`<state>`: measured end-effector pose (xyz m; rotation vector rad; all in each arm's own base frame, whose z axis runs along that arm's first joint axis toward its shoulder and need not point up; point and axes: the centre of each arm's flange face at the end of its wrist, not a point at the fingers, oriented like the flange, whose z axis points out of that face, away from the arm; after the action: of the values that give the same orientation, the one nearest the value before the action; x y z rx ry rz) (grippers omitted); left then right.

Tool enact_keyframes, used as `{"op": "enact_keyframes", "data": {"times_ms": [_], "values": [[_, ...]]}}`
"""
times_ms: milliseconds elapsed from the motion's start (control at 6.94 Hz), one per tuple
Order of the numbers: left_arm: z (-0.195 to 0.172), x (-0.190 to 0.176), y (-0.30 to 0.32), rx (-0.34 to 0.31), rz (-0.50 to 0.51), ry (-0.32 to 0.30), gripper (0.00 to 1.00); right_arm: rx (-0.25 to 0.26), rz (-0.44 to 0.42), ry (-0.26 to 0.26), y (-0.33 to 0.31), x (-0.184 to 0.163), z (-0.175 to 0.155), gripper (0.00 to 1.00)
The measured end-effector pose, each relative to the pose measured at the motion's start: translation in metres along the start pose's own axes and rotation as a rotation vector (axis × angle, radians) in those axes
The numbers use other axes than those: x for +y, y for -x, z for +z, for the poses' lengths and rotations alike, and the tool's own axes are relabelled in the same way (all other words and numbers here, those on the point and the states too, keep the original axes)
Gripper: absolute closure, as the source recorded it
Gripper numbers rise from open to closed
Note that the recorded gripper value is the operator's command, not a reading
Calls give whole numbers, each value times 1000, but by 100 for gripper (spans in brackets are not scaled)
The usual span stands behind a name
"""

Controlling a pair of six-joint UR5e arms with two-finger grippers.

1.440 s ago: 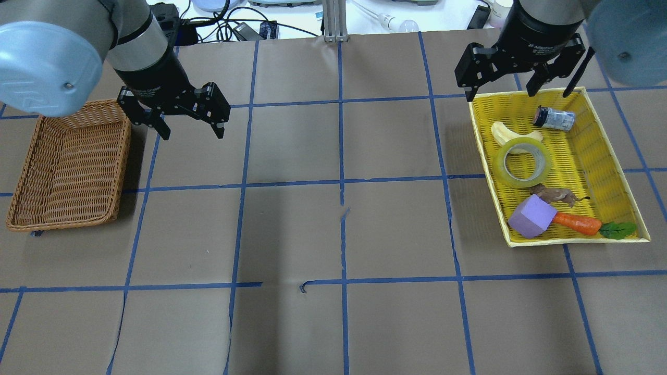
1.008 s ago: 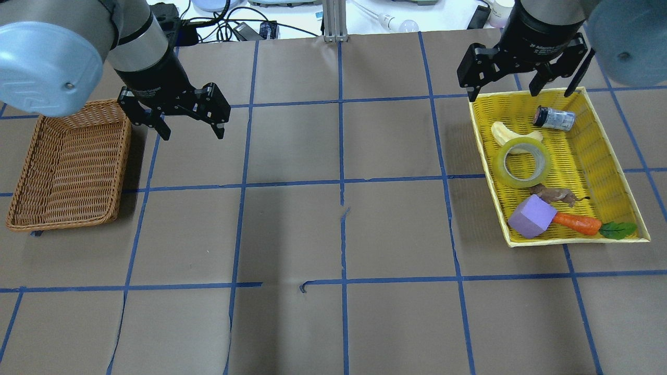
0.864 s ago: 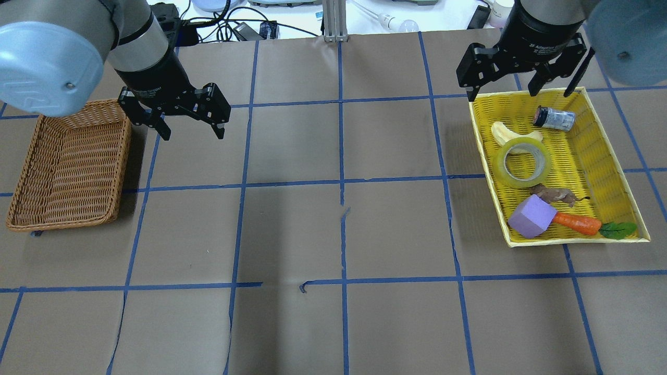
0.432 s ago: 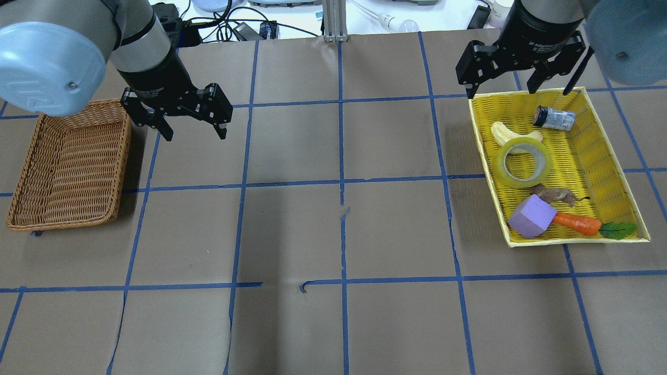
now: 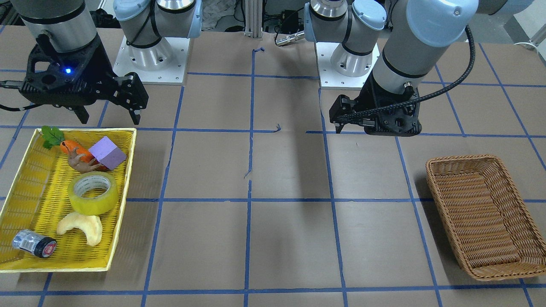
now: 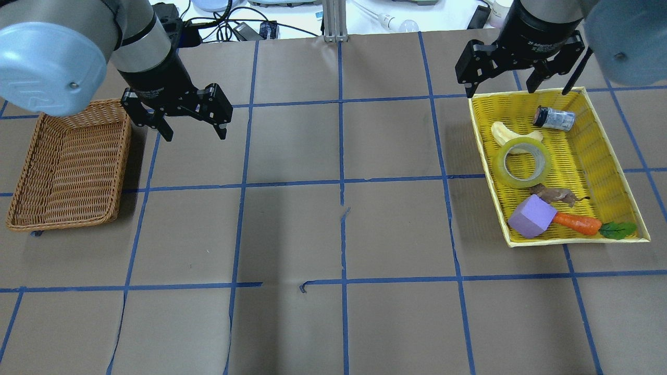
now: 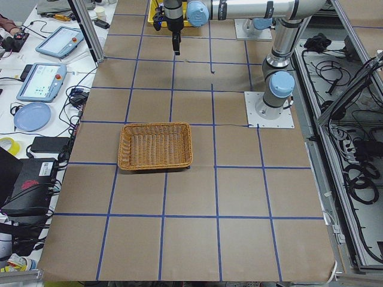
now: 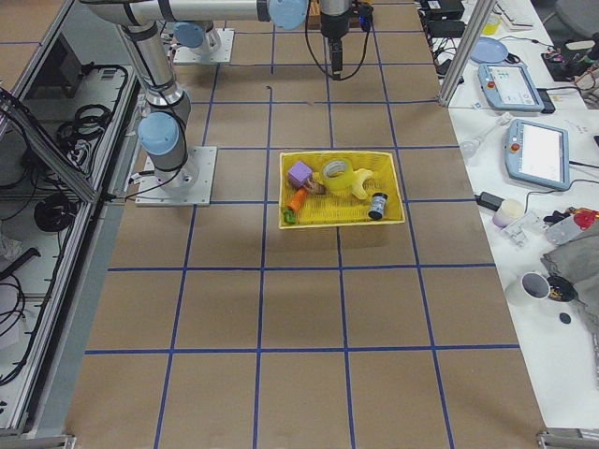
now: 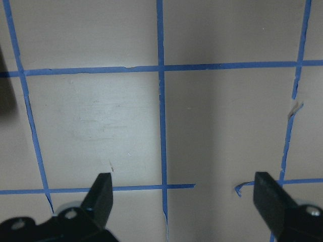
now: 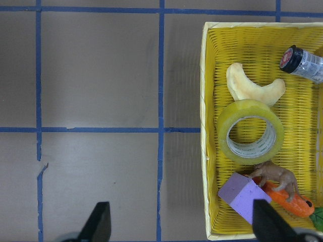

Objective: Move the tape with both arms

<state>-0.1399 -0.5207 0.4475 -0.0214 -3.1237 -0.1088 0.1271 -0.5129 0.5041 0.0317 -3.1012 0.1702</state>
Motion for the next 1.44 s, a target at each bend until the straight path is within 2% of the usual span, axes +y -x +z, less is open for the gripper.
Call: {"op": "enact_keyframes", "data": {"times_ms": [1440], "values": [[0, 0, 0, 3, 5, 0, 0, -1, -3, 4, -3, -6, 3, 0]]}}
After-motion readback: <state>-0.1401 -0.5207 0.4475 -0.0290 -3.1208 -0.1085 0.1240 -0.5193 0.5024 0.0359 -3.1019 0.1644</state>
